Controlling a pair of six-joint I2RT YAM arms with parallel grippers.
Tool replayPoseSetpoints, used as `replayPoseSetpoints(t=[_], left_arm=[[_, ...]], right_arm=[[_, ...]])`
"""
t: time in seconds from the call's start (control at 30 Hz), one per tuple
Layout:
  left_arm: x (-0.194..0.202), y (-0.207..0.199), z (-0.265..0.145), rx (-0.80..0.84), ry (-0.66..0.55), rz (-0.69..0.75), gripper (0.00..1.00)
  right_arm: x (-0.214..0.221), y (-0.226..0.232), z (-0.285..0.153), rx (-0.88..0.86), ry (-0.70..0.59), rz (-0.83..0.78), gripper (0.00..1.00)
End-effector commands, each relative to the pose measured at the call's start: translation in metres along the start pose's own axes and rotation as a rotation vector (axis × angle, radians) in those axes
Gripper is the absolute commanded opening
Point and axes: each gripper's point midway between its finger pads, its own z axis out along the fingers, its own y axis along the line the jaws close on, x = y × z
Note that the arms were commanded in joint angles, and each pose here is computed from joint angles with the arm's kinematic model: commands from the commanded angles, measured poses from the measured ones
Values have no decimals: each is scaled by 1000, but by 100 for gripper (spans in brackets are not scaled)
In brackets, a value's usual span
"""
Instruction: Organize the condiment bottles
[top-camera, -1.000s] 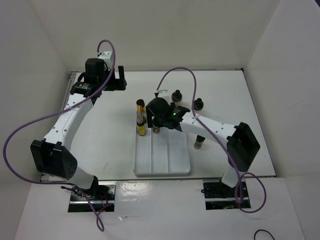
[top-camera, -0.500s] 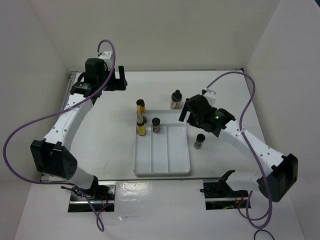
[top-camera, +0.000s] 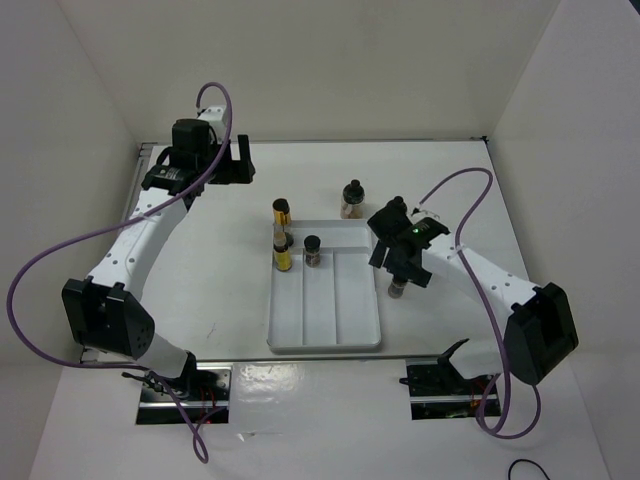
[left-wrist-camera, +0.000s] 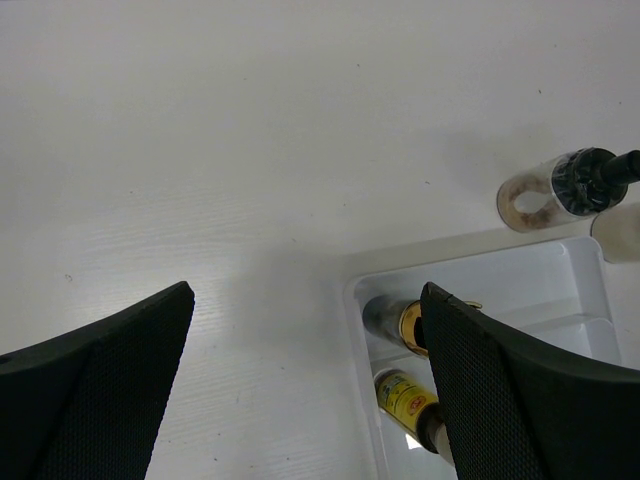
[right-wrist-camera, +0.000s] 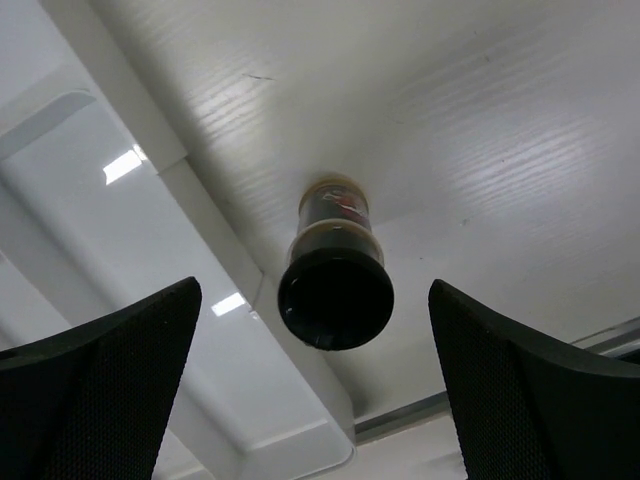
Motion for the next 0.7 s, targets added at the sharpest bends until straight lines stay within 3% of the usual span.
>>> replayPoseSetpoints(t=[0.0,0.1,0.13,0.27,0.53,0.67], left_arm=[[-13,-3,-5,18,-49,-13,100],[-15,-3,-5,20,-58,-13,100],[-15,-3,-5,20,-58,-13,100],[-15,-3,-5,20,-58,-13,100],[-15,-3,-5,20,-58,-13,100],[-15,-3,-5,20,-58,-13,100]], right_arm=[[12,-11,9,38,35,46,99],[15,-7,14,14,32,68,88],[12,-5,17,6,15,75,80],[2,4,16,-32,-32,91,67],[-1,7,30,-5,-52,54,66],[2,8,37,-8,-54,34,43]])
